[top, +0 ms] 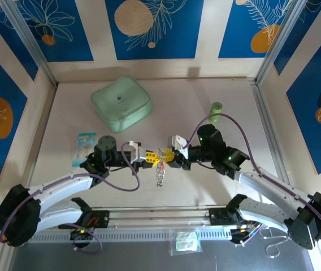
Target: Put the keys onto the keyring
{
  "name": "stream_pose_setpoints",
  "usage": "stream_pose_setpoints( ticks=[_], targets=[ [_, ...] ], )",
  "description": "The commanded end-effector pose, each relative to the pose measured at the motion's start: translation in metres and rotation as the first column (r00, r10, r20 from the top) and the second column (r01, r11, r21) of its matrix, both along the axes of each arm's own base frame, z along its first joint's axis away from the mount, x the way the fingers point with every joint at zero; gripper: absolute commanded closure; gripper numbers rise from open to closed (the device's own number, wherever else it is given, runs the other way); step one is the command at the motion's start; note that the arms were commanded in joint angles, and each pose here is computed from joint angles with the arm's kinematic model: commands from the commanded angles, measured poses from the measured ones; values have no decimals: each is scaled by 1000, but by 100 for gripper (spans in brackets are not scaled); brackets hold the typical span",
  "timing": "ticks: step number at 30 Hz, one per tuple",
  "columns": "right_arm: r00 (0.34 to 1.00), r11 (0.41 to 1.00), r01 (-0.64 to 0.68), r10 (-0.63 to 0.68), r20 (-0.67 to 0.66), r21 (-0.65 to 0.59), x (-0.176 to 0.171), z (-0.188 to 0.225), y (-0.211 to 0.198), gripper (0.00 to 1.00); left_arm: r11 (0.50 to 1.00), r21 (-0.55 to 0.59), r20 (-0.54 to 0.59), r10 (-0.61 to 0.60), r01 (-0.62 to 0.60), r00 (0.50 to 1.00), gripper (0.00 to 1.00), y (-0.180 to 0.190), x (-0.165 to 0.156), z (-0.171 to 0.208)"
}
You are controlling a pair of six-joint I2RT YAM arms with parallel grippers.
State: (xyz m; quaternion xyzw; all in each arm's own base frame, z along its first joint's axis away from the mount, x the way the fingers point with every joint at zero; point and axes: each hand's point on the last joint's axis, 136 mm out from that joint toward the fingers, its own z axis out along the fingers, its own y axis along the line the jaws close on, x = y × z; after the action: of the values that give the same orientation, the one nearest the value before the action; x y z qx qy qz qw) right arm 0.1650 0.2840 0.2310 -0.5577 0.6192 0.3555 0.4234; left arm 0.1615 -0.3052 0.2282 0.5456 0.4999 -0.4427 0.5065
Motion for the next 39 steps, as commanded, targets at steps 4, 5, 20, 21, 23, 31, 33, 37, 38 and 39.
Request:
stream_pose_setpoints(
  ticks=[4,5,20,21,23,31,33,37,38,39],
  targets=[
    [998,998,-66,67,-20,11,-10,7,6,77,998,-39,58,-52,55,997,100,-3,-10,13],
    [997,998,-69,69,-26,7,-11,6,6,76,998,-38,57,-53,55,997,100,-3,-10,12],
    [998,998,-60,60,-30,-8,-9,0,5,78,998,-31,55,-55,57,997,100,-3,-10,11],
    [998,998,-60,60,-30,-10,-9,0,6,79,998,-32,55,-58,59,997,100,-3,-11,11],
    [998,998,-63,63,-29,-9,-9,-1,8,81,997,-39,56,-61,63,997,100,-4,-11,12],
    [998,998,-57,57,-9,-22,-5,0,11,100,997,-48,48,-51,53,998,100,-3,-11,14],
    [999,998,-41,42,6,-42,-3,0,7,100,999,-15,36,-28,29,999,94,-2,-8,10],
    [998,991,-47,51,30,-122,-6,-3,1,100,996,92,43,17,-21,999,79,2,-2,-3],
    [998,989,-54,59,31,-141,-6,-4,0,100,993,116,45,18,-23,999,79,3,-1,-6],
    [998,985,-59,64,29,-161,-7,-5,0,100,990,140,47,17,-23,999,79,4,-1,-9]
  ],
)
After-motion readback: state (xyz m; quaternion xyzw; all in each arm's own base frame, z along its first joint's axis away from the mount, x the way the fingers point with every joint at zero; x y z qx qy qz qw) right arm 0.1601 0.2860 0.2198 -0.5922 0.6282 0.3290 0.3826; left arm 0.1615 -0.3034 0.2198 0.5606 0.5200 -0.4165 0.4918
